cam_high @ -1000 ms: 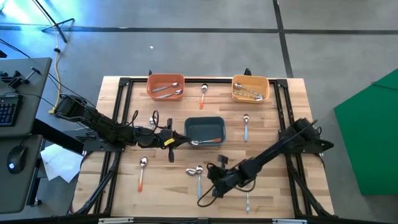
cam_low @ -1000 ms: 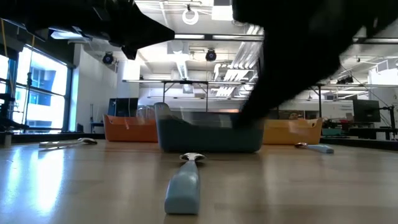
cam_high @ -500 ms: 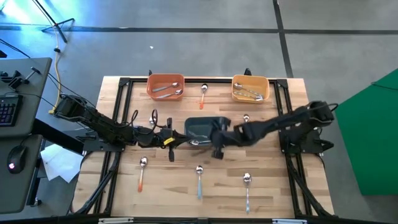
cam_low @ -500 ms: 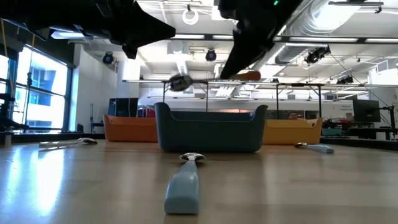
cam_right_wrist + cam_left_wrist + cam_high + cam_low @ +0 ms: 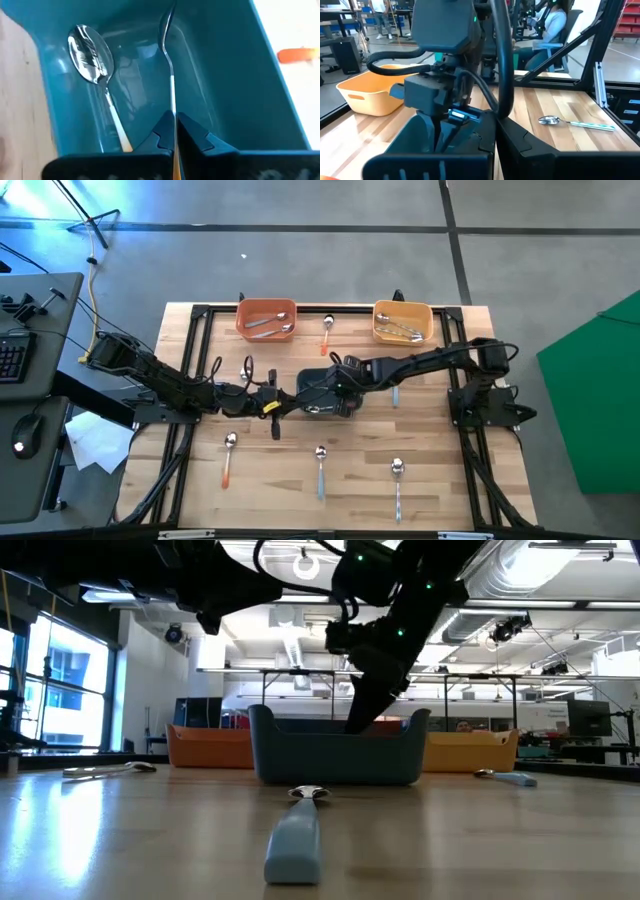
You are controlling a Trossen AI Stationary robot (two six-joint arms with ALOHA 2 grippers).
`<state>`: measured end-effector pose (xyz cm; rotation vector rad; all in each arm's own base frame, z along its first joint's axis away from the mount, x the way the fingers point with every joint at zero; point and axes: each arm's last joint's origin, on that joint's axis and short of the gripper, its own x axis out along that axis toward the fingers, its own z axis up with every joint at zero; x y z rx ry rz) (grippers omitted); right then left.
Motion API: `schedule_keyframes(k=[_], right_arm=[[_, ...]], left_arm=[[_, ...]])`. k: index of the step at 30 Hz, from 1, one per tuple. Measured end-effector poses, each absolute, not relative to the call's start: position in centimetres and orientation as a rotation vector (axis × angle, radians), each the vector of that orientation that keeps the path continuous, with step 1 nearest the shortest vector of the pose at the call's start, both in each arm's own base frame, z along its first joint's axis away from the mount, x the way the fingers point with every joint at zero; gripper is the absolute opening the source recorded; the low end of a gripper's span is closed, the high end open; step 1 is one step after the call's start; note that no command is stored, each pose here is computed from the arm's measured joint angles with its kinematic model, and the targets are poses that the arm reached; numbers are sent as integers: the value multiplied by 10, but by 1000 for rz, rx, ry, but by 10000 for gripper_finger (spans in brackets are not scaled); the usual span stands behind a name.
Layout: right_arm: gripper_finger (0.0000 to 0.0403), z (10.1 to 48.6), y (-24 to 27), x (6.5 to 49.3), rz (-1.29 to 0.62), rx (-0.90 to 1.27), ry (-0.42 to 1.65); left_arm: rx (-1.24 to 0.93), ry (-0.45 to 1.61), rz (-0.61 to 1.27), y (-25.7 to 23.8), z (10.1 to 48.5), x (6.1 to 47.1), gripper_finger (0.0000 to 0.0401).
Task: Sort silverware by color (type)
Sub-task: Put the orange spoon into the blue bin, then put the white-blue spoon into the yellow bin
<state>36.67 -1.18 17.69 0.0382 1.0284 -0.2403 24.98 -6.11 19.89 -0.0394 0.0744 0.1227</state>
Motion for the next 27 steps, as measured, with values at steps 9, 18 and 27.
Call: schedule_keyframes(k=[9,18,27], right_arm=[[65,184,-11,366,-241,40,1037],[45,258,16,341,-234,-176,866],[7,224,16,268,-237,-93,533]], left_arm=[[-52,74,89,-62,199,250,1],[-48,82,86,-62,198,250,1],[-48,85,77,-62,198,250,1]])
